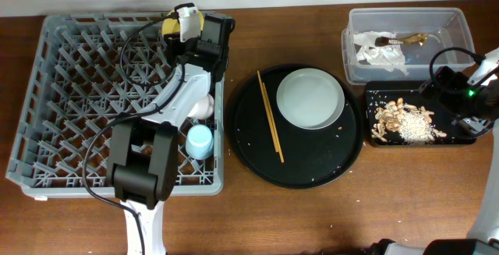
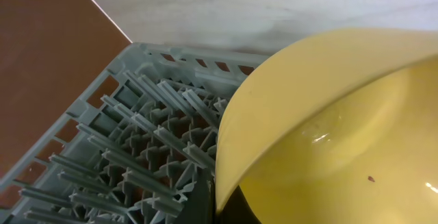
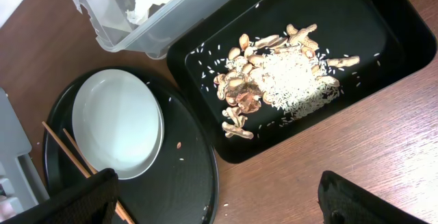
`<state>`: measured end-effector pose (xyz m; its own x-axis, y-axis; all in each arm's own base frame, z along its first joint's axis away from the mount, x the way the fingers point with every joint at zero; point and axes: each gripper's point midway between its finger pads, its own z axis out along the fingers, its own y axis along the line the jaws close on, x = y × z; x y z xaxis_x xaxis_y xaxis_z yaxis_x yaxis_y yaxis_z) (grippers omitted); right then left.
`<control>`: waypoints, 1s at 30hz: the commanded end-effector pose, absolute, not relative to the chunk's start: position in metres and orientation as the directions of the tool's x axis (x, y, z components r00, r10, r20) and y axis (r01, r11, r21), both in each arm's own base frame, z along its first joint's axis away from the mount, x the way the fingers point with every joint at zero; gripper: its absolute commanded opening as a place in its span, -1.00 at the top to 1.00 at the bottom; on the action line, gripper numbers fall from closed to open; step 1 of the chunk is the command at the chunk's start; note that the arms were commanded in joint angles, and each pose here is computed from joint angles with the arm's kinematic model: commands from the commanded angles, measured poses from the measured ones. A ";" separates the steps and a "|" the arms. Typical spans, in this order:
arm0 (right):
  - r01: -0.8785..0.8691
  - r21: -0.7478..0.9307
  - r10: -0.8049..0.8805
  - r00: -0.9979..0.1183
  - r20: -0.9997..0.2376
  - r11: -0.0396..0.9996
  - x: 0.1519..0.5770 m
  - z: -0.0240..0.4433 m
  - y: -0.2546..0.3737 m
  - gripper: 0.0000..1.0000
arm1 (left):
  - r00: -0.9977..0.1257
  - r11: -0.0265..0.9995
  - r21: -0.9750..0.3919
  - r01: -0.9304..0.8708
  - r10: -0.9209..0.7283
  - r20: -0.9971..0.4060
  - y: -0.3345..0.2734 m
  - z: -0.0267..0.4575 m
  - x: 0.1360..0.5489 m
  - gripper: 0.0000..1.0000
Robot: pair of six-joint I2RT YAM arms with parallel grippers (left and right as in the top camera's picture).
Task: Sort waste into correct bins and load items into the dishwasher rack
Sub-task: 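Place the yellow bowl tilted in the rack's back row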
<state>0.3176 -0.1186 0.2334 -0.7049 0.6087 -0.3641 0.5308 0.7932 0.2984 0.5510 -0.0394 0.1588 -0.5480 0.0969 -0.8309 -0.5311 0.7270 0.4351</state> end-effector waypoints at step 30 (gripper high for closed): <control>0.526 0.286 0.599 -0.714 -0.363 0.801 0.312 0.235 -0.117 -0.89 | -0.823 0.860 -0.221 0.460 0.319 -0.470 -0.324 0.085 0.438 -0.15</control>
<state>0.3139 -0.1167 0.2315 -0.7109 0.6118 -0.3468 0.5359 0.7906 0.2962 0.4329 -0.3129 0.0966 -0.8301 0.3151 -0.4601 0.4598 0.8536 -0.2449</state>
